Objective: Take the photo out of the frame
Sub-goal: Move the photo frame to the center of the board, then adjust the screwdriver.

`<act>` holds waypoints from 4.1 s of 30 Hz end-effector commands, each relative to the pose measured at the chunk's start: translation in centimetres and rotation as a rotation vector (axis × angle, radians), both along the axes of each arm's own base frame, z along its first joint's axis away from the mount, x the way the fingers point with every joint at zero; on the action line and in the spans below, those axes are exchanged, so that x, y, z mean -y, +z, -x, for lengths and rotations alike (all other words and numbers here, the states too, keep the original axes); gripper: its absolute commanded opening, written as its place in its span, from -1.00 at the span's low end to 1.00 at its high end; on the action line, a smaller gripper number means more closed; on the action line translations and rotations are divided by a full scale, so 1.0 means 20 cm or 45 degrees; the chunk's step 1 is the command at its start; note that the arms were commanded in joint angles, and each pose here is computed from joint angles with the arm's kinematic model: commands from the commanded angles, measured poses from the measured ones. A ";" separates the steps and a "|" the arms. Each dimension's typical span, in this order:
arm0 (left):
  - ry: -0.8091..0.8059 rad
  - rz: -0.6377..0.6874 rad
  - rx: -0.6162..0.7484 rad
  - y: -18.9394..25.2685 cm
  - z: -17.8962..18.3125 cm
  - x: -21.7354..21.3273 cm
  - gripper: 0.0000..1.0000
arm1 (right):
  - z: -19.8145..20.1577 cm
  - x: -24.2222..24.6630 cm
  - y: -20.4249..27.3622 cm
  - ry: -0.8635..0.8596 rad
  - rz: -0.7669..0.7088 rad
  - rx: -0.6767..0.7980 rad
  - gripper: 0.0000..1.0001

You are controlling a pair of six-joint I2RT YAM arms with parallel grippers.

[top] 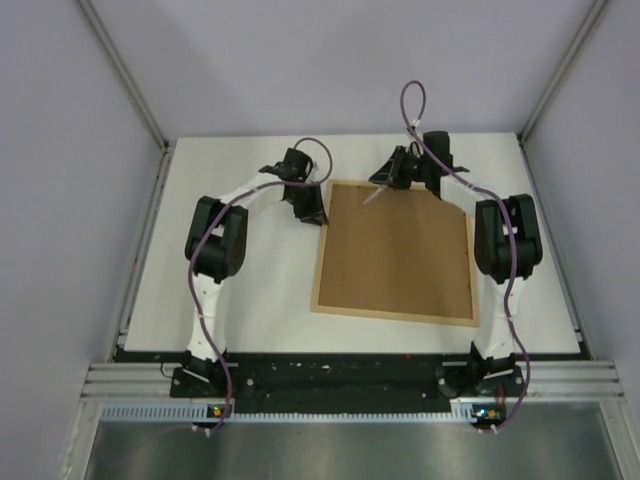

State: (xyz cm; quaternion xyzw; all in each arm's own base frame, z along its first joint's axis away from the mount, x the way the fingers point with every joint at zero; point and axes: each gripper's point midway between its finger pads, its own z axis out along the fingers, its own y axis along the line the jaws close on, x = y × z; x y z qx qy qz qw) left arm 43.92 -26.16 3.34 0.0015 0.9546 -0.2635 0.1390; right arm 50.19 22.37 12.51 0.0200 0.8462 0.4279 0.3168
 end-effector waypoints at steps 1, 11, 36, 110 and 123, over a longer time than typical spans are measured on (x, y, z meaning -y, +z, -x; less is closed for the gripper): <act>0.108 -0.121 0.003 0.02 0.08 -0.09 -0.59 | -0.04 0.01 0.05 -0.028 -0.013 0.058 -1.00; 0.193 -0.164 0.149 0.24 0.03 -0.17 -0.15 | -0.04 -0.01 0.03 -0.035 -0.044 0.025 -1.00; -0.627 0.345 0.545 0.80 0.20 0.40 0.23 | 0.32 -0.11 0.25 0.193 -0.296 -0.263 -1.00; -0.931 0.573 0.380 0.81 0.57 0.48 -1.00 | 0.74 -0.21 0.38 0.745 -0.339 -0.269 -0.42; -0.945 0.577 0.373 0.82 0.59 0.48 -1.00 | 0.76 -0.27 0.33 0.772 -0.314 -0.295 -0.47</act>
